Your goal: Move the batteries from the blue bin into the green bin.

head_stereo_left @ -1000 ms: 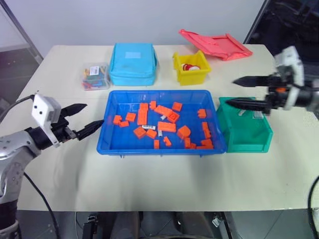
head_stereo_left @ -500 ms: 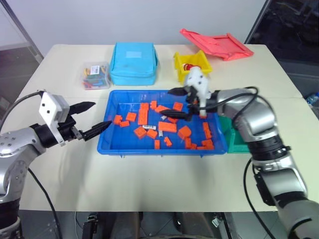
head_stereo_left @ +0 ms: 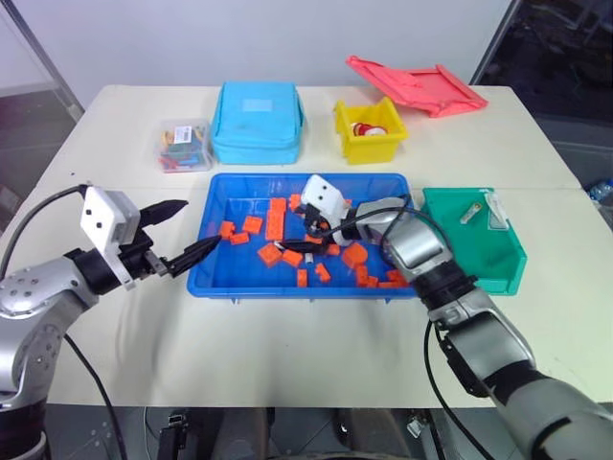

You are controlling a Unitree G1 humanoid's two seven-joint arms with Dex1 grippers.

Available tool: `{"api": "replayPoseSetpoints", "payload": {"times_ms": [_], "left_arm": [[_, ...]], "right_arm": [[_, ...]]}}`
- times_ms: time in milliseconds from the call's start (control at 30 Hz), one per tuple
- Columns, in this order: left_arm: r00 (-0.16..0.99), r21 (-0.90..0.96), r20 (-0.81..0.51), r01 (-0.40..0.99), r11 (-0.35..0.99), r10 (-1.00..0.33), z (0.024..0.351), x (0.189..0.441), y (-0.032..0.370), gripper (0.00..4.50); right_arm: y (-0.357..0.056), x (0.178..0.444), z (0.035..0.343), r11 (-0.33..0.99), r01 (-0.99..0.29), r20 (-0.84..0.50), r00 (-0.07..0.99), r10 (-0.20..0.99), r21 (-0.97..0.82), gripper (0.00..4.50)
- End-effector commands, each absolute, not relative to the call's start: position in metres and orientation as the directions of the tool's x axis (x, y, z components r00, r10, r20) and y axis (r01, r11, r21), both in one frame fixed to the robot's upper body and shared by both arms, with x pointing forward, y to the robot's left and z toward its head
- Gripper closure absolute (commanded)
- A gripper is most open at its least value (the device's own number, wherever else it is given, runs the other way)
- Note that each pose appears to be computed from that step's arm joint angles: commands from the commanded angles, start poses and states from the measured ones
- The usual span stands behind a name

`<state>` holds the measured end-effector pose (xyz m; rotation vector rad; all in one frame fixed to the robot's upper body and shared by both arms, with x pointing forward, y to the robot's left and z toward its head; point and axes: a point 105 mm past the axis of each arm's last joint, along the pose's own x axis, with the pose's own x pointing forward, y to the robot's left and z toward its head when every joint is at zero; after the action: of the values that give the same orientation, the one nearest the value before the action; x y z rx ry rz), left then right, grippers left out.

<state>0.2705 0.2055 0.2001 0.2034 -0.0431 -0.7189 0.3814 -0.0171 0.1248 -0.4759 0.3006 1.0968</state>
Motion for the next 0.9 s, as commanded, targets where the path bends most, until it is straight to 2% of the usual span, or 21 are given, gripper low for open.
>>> {"api": "replayPoseSetpoints", "payload": {"times_ms": [33, 600, 700, 733, 900], "left_arm": [[0.760, 0.235, 0.021, 0.628, 0.742, -0.649, 0.214, 0.265, 0.205, 0.00], [0.772, 0.236, 0.050, 0.607, 0.758, -0.634, 0.216, 0.268, 0.207, 0.00], [0.772, 0.237, 0.053, 0.606, 0.759, -0.633, 0.216, 0.269, 0.206, 0.00], [0.772, 0.238, 0.055, 0.605, 0.760, -0.633, 0.217, 0.269, 0.206, 0.00], [0.777, 0.244, 0.073, 0.594, 0.766, -0.626, 0.220, 0.268, 0.207, 0.00]], "right_arm": [[-0.011, 0.384, 0.133, 0.363, -0.898, -0.465, 0.439, 0.769, -0.249, 0.08], [-0.001, 0.361, 0.120, 0.305, -0.930, -0.507, 0.367, 0.780, -0.204, 0.08], [-0.001, 0.361, 0.118, 0.302, -0.934, -0.515, 0.358, 0.779, -0.191, 0.82], [-0.001, 0.361, 0.117, 0.301, -0.936, -0.520, 0.353, 0.778, -0.185, 1.22], [-0.002, 0.361, 0.113, 0.293, -0.940, -0.535, 0.341, 0.773, -0.174, 3.87]]}}
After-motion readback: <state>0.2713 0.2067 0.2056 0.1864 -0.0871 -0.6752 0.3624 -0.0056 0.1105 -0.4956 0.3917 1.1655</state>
